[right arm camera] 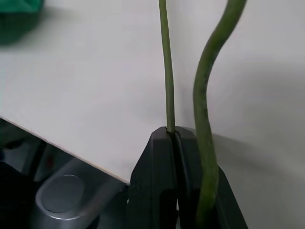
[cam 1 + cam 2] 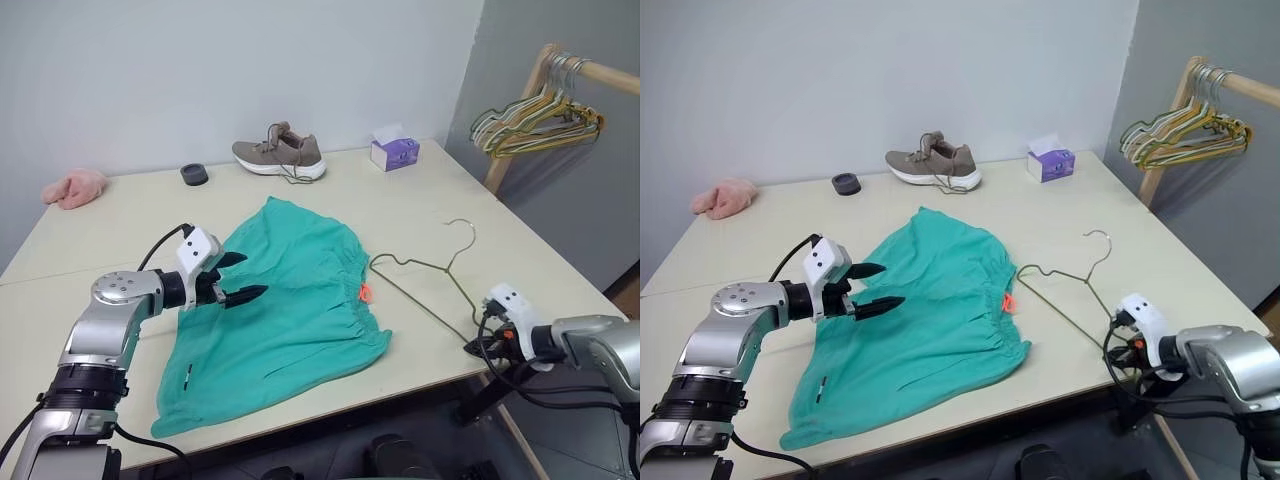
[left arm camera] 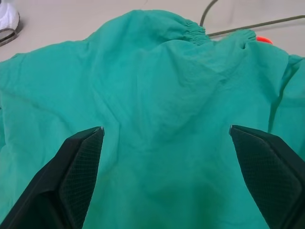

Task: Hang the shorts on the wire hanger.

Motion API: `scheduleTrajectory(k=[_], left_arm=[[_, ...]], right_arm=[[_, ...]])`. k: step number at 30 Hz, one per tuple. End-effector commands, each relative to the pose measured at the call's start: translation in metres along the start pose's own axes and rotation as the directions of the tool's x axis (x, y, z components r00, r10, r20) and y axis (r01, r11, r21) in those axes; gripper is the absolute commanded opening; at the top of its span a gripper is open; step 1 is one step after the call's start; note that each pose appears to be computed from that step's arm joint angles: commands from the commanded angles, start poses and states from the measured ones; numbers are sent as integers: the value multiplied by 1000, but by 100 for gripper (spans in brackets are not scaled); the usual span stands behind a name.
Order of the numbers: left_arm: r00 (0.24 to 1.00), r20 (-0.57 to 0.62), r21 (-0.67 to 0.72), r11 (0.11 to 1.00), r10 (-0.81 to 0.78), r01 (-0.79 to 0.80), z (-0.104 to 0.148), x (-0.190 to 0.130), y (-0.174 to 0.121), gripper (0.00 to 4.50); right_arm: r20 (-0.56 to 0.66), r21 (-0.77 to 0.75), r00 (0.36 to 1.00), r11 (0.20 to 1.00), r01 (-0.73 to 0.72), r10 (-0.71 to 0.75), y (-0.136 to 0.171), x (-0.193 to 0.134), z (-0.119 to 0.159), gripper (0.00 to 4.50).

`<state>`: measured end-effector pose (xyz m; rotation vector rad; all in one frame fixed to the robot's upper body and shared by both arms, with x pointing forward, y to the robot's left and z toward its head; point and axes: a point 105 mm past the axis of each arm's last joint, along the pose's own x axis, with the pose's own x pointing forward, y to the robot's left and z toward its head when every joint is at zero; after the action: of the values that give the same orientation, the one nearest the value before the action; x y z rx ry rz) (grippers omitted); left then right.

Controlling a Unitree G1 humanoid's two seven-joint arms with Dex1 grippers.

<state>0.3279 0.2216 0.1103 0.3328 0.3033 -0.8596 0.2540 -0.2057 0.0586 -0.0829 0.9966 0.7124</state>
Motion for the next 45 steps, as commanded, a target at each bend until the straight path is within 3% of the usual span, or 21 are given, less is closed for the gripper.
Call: scheduleTrajectory(k=[1,6,10,14,18,26,33,45], left_arm=[[1000,22,51,999,20,-21,9,-6,2,446],[998,17,54,997,61,-62,6,-12,8,446],[994,21,51,993,109,-110,4,-16,17,446],[994,18,51,992,112,-113,1,-16,17,446],[994,19,40,993,112,-113,-1,-18,16,446],[998,17,13,998,59,-60,-6,-17,7,446],[999,13,18,999,48,-48,-7,-13,5,446],[999,15,26,998,48,-48,-5,-12,5,446]], right_arm=[[36,-29,997,997,-71,72,16,-5,22,0],[81,-111,986,985,-134,144,36,-12,45,0],[59,-167,979,969,-183,195,54,-9,43,0],[70,-144,990,983,-115,126,41,5,41,0],[101,-110,987,987,-116,128,35,-6,44,0],[81,62,990,990,-123,118,28,-19,10,0],[63,145,995,986,-86,78,25,-10,-8,0],[67,51,984,984,-171,167,41,-11,8,0]])
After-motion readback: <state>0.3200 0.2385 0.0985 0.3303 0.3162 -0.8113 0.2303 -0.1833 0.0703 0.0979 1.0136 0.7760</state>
